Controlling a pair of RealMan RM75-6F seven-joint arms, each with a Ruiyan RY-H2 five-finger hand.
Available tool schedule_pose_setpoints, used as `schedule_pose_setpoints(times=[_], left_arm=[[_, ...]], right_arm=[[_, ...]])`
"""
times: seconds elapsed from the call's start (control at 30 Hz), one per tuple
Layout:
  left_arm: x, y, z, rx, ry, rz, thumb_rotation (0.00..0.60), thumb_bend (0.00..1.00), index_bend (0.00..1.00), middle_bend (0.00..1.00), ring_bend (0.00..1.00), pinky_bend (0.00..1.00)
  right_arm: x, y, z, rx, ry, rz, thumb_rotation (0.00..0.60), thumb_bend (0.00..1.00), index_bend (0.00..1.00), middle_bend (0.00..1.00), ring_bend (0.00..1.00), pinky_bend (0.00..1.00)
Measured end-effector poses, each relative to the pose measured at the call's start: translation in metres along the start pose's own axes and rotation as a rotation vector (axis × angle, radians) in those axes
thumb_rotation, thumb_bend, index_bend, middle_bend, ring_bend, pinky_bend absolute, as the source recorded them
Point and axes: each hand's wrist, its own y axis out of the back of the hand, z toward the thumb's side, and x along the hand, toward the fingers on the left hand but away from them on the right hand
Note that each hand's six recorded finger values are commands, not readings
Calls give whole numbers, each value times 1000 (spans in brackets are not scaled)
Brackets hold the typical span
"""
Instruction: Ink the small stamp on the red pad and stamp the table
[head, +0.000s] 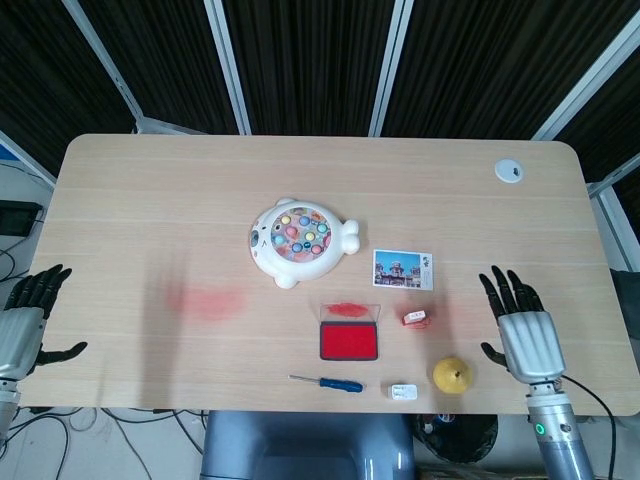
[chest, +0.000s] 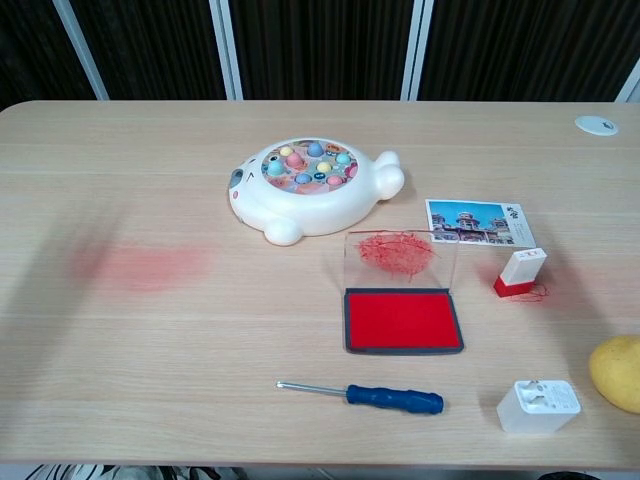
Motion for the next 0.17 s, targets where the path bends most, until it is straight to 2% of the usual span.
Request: schedule_pose_setpoints(times=[0.17], left_arm=[[0, 0, -1, 18, 3, 17, 600, 0, 0, 0, 0, 0]], right_arm=[[25, 1, -28, -13, -27, -17, 600, 77, 0, 0, 0, 187]])
